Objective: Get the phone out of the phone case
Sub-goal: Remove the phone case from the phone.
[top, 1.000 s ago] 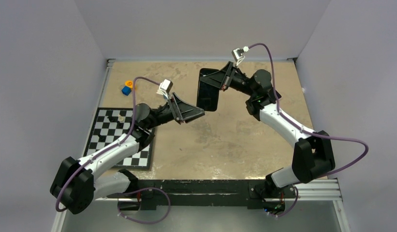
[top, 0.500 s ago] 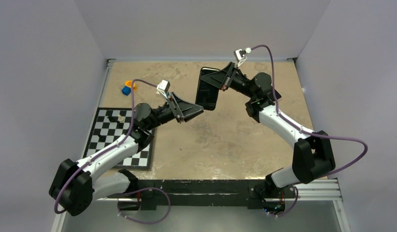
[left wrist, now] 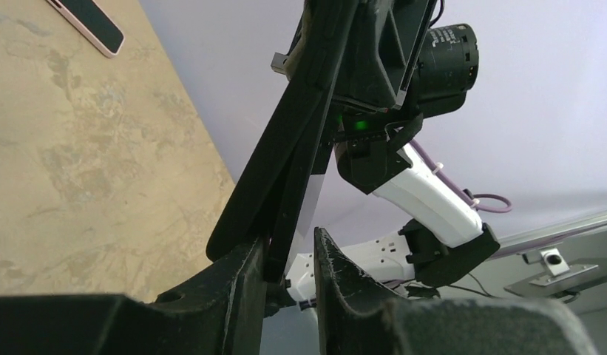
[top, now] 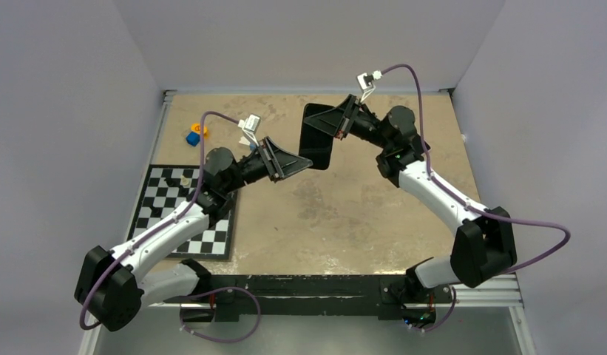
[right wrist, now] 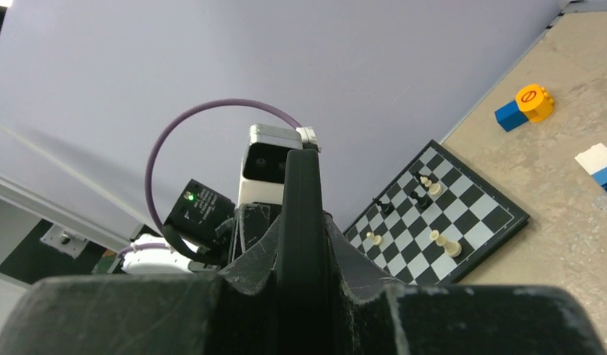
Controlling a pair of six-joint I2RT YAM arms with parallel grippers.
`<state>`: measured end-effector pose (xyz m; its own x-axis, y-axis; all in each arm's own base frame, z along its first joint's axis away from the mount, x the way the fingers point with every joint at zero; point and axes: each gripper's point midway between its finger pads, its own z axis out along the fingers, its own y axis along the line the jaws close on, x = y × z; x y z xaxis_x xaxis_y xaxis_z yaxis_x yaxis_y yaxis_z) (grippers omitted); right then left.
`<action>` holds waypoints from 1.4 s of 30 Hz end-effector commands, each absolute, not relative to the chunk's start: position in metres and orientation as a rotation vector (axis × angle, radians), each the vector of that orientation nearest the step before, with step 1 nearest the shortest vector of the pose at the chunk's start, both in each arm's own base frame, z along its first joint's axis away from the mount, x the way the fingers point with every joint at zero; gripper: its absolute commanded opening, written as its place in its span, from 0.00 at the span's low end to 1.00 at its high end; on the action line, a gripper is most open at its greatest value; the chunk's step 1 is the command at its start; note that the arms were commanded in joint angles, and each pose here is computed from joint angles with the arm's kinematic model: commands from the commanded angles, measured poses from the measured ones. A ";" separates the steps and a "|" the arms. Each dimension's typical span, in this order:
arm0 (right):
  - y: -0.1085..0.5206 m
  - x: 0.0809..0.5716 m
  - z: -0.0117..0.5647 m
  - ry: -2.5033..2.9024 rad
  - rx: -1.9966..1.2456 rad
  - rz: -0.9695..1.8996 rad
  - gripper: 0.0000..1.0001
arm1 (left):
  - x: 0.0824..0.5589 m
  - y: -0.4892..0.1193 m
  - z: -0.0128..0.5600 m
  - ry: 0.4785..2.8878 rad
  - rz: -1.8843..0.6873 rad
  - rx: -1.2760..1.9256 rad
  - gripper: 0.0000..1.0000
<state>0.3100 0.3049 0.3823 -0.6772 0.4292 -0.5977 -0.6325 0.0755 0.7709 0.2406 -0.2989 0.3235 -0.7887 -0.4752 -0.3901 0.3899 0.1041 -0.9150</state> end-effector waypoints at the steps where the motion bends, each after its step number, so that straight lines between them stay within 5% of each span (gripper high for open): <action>1: 0.318 0.265 0.385 1.615 -0.437 1.803 0.00 | 0.252 -0.283 0.395 1.476 -1.630 0.039 0.32; 10: 0.327 0.251 0.377 1.631 -0.511 1.837 0.00 | 0.242 -0.301 0.422 1.395 -1.804 0.169 0.30; 17: 0.327 0.250 0.373 1.641 -0.501 1.833 0.00 | 0.241 -0.305 0.420 1.382 -1.894 0.154 0.05; 19: 0.327 0.253 0.369 1.668 -0.503 1.790 0.07 | 0.239 -0.302 0.418 1.395 -1.885 0.134 0.00; 28: 0.320 0.256 0.354 1.771 -0.504 1.663 0.75 | 0.238 -0.293 0.396 1.510 -1.894 -0.022 0.00; 42: 0.258 0.224 0.356 1.631 -0.287 1.534 0.86 | 0.221 -0.253 0.388 1.574 -1.667 -0.157 0.00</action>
<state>0.2264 0.2680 0.3551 -0.6610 0.3064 -0.6850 -0.6618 0.1923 0.7246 0.2222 -0.2661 0.3686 -0.7259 -0.5639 -0.3937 0.4151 0.0971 -0.9046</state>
